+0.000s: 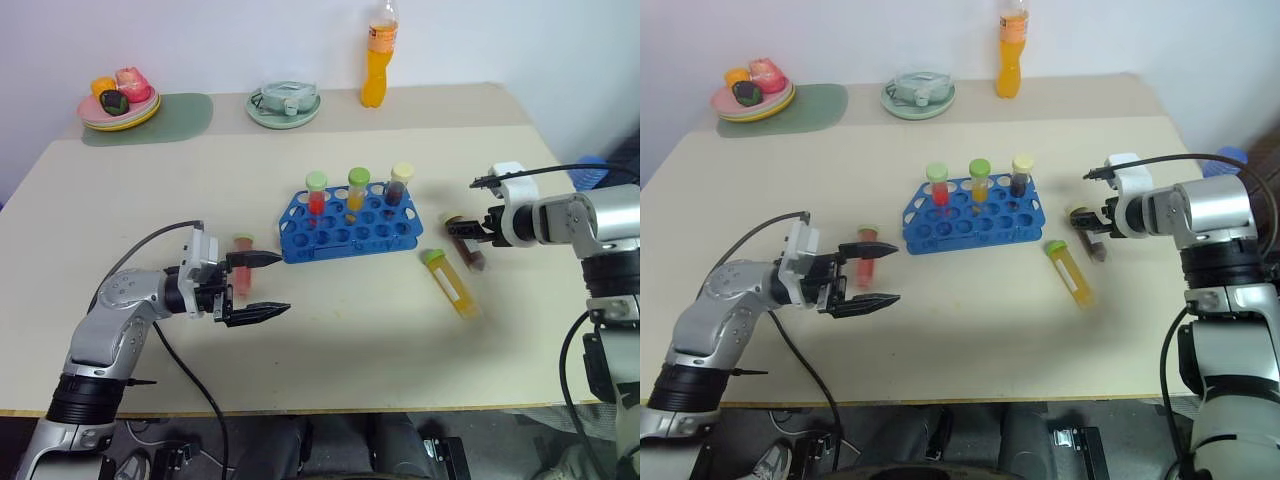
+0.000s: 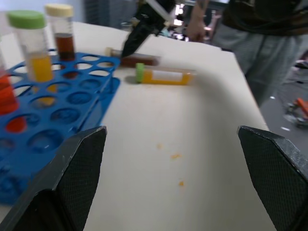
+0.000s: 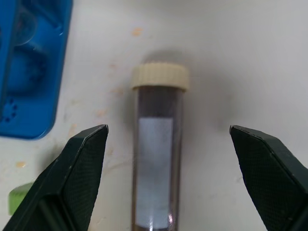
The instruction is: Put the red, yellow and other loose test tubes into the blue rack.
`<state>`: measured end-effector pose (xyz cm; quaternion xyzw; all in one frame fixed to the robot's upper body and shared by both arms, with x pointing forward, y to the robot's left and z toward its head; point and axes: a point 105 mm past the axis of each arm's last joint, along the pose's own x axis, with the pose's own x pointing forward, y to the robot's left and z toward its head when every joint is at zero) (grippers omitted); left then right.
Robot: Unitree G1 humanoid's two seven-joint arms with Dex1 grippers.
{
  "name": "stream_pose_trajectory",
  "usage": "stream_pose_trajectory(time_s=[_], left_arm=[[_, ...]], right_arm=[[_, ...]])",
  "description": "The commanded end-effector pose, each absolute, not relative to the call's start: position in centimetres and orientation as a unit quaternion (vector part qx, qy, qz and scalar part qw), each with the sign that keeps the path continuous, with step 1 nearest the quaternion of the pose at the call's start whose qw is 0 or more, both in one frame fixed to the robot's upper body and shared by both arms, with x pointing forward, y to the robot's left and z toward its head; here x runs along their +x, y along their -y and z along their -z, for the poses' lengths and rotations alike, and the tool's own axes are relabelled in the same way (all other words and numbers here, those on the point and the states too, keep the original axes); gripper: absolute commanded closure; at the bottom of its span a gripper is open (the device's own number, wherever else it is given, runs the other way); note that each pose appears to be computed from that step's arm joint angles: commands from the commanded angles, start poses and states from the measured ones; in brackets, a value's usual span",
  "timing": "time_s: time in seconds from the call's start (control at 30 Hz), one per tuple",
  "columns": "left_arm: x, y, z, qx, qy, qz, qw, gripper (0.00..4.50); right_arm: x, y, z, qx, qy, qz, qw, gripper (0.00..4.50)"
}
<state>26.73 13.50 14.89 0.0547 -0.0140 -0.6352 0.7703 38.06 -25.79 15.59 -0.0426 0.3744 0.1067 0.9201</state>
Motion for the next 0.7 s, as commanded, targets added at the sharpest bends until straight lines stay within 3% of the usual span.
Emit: stream_pose_trajectory(time_s=[0.03,0.2,0.3,0.47,0.7], left_arm=[[26.5,-13.1,-16.2,0.072,0.030,0.642,0.763,0.04],[26.3,-12.9,-16.3,0.073,0.029,0.640,0.765,0.04],[26.2,-13.0,-16.2,0.073,0.027,0.638,0.766,0.00],[25.9,-13.1,-15.9,0.069,0.021,0.634,0.770,0.00],[25.9,-12.9,-15.6,0.068,0.019,0.630,0.774,0.00]], right_arm=[[38.9,25.9,-16.6,-0.050,-0.366,-0.105,0.923,0.35],[39.1,26.2,-15.5,-0.062,-0.393,-0.109,0.911,0.35],[39.1,26.1,-15.1,-0.072,-0.405,-0.117,0.904,1.24],[39.3,25.7,-14.8,-0.086,-0.414,-0.129,0.897,3.61],[39.2,26.3,-15.4,-0.123,-0.400,-0.139,0.898,3.72]])
